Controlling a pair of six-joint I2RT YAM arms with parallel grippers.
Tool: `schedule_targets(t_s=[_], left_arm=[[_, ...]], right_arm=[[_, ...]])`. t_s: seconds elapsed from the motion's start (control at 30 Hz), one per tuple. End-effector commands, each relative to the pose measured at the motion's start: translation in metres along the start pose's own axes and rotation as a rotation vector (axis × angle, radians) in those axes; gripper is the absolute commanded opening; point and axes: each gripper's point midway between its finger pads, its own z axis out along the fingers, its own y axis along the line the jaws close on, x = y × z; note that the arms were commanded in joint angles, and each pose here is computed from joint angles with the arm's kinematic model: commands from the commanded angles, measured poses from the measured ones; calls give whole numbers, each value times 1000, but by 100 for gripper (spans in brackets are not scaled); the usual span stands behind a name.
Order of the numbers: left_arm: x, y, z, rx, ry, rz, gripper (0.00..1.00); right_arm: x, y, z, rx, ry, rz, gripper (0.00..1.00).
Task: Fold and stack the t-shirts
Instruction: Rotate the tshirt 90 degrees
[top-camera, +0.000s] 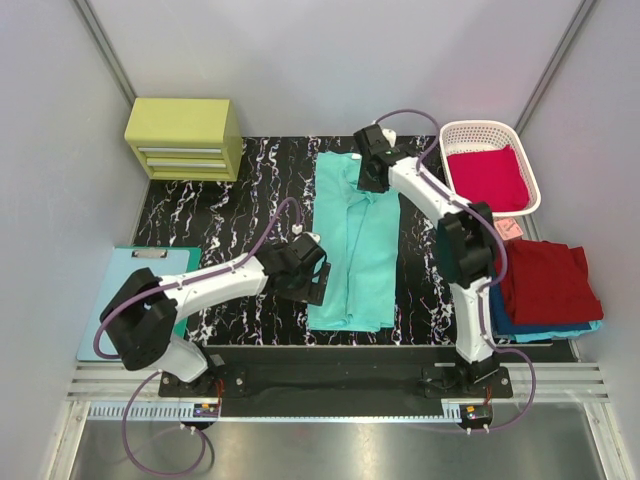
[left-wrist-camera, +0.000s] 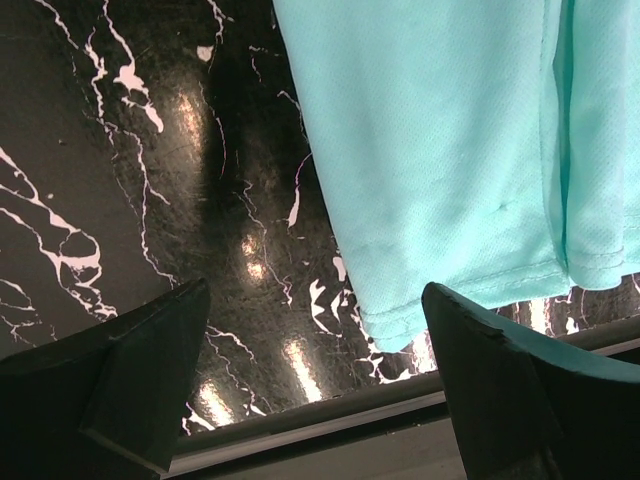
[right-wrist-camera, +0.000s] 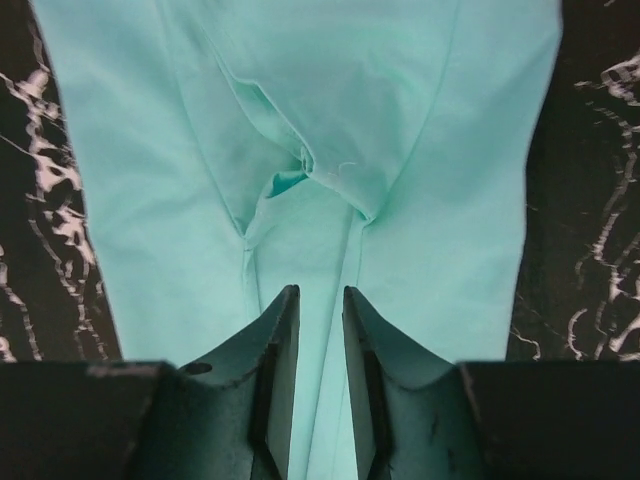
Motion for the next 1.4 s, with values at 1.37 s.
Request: schedule_targets(t_s=[1.37], left_arm=[[-5, 4, 9, -45, 17, 89, 94]], right_arm=[[-22, -11, 88, 40, 69, 34, 47]])
